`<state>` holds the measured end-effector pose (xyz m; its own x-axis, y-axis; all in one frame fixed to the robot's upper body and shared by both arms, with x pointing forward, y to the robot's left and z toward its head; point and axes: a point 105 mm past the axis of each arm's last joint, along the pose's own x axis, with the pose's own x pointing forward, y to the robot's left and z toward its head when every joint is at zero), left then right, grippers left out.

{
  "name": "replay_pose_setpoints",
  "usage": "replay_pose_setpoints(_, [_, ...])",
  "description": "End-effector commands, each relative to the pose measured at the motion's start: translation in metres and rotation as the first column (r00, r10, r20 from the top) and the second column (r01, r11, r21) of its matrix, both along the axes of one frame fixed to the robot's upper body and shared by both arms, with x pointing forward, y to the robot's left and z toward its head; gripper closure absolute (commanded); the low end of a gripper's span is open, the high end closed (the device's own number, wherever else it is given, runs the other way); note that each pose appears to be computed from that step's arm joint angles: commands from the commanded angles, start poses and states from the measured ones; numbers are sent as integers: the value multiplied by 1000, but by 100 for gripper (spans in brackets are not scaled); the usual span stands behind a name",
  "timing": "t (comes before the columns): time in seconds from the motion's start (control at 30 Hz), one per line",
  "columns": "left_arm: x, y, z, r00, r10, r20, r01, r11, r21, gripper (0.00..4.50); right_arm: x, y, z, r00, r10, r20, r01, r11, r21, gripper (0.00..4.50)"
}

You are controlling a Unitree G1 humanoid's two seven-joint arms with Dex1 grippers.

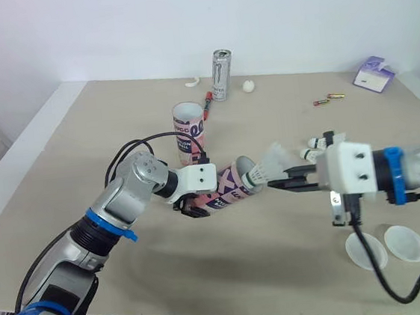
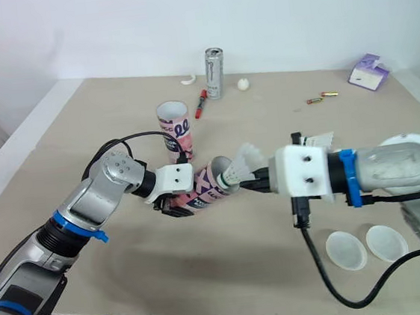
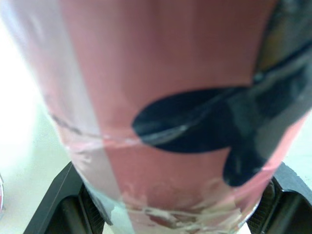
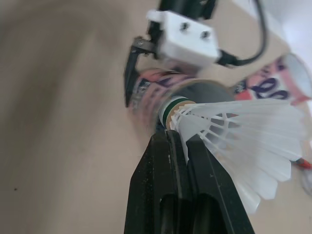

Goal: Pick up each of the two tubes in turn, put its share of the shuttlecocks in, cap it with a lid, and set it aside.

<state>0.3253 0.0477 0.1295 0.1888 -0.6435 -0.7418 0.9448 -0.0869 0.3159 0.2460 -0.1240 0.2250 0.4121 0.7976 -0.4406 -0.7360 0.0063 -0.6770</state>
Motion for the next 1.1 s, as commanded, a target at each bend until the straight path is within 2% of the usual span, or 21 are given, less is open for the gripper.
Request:
replay_pose_setpoints(0.03, [5, 8, -11, 999, 53, -3, -53, 998, 41, 150, 1, 3, 9, 999, 19, 51, -19, 1000, -4, 397])
replay_pose_setpoints(0.1, [5, 9, -12, 998, 56, -2, -56, 998, 42, 150, 0, 4, 11, 999, 21, 40, -22, 1000, 16, 348])
replay_pose_setpoints(0.17, [4, 9, -12, 998, 56, -3, -56, 998, 43, 150, -1, 3, 15, 1000, 12, 20, -14, 998, 55, 242])
replay_pose_setpoints(0.2, [4, 9, -12, 998, 55, -4, -55, 998, 43, 150, 0, 2, 21, 1000, -7, 6, 6, 994, 111, 220])
replay_pose_setpoints(0.27, [4, 9, -12, 999, 54, -4, -54, 998, 44, 150, 1, -2, 29, 999, -37, -16, 40, 982, 185, 130])
replay_pose_setpoints(0.33, [4, 9, -12, 999, 53, -2, -53, 998, 45, 150, 7, -19, 42, 989, -125, -78, 144, 923, 357, 51])
replay_pose_setpoints(0.4, [4, 9, -12, 999, 52, 1, -52, 998, 46, 150, 15, -44, 47, 961, -229, -156, 276, 833, 478, 10])
replay_pose_setpoints(0.47, [4, 8, -12, 999, 49, 0, -49, 998, 45, 150, 22, -75, 45, 911, -347, -223, 411, 714, 567, 10])
replay_pose_setpoints(0.53, [4, 8, -12, 999, 47, 0, -46, 998, 44, 150, 26, -104, 35, 854, -453, -257, 511, 631, 584, 10])
replay_pose_setpoints(0.6, [3, 7, -12, 999, 42, -1, -42, 998, 45, 150, 27, -142, 16, 749, -573, -333, 641, 498, 584, 10])
replay_pose_setpoints(0.77, [4, 7, -12, 999, 42, 2, -42, 998, 44, 150, 25, -188, -10, 600, -678, -425, 752, 296, 589, 10])
replay_pose_setpoints(0.97, [5, 8, -11, 999, 44, 7, -45, 998, 46, 150, 19, -213, -53, 492, -678, -546, 833, 185, 521, 10])
replay_pose_setpoints(1.1, [5, 8, -10, 999, 45, 8, -45, 998, 45, 150, 19, -210, -74, 471, -660, -586, 859, 190, 476, 10])
